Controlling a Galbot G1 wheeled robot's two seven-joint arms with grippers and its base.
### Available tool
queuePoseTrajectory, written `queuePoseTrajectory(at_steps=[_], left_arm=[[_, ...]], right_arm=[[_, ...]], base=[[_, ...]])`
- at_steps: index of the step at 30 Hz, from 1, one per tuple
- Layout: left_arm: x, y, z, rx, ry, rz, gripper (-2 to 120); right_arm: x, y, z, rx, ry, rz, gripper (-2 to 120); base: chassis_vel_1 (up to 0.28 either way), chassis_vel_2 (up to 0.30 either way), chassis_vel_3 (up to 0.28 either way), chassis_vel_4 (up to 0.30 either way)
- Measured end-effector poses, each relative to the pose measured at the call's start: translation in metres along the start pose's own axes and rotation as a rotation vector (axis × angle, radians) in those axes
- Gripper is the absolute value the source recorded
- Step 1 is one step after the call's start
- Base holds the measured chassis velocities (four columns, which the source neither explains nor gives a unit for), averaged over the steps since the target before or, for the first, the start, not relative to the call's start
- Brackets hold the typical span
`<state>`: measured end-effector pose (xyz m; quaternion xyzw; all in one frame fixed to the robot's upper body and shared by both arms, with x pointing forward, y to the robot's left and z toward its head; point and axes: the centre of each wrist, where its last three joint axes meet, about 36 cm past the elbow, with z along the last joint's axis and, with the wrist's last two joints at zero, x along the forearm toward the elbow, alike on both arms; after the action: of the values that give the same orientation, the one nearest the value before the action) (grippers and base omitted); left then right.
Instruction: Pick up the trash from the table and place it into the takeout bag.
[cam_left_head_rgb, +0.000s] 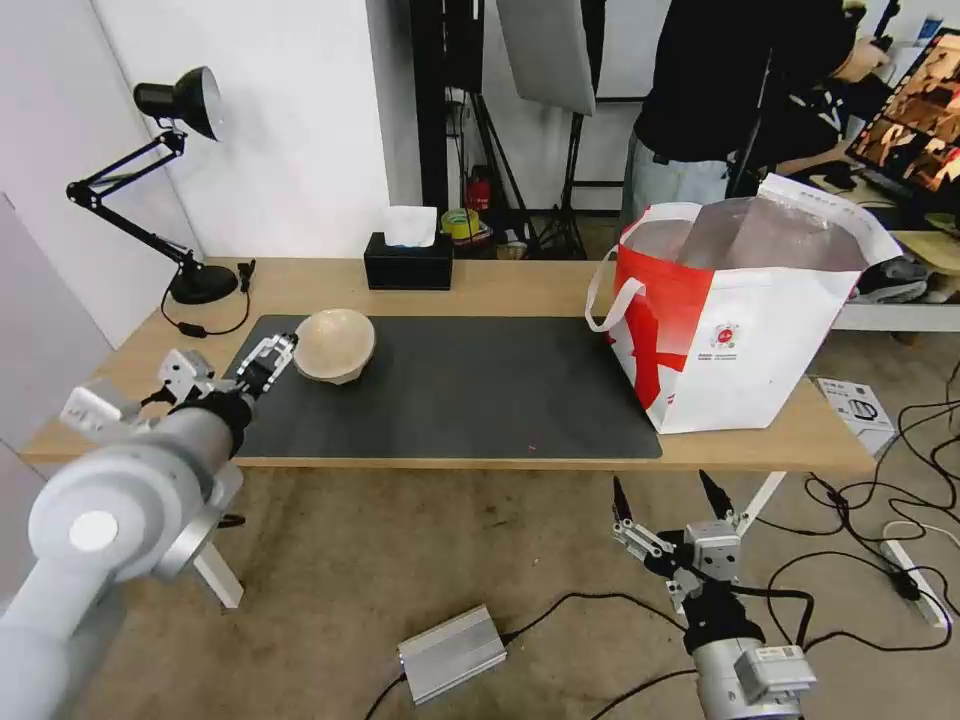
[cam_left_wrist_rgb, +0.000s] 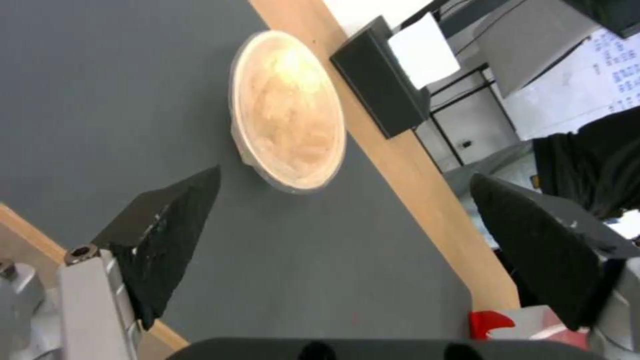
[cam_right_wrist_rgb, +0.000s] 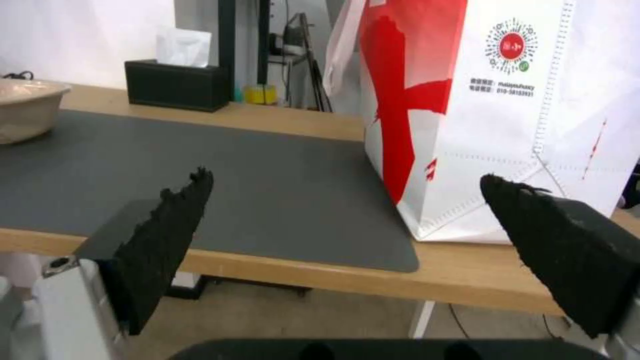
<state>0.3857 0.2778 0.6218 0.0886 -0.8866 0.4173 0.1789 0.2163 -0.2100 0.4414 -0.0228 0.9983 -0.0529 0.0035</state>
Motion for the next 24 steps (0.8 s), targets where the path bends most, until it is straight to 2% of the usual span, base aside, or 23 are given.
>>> queuePoseTrajectory(at_steps=[12, 24], left_arm=[[-0.026, -0.004, -0.005, 0.023, 0.023, -0.035, 100], [-0.065, -0.008, -0.02, 0.065, 0.027, -0.074, 100]], right_arm=[[0.0, 0.0, 0.0, 0.0, 0.0, 0.0, 100], [0.0, 0.0, 0.0, 0.0, 0.0, 0.0, 100]], base=[[0.0, 0.0, 0.0, 0.0], [0.0, 0.0, 0.0, 0.0]])
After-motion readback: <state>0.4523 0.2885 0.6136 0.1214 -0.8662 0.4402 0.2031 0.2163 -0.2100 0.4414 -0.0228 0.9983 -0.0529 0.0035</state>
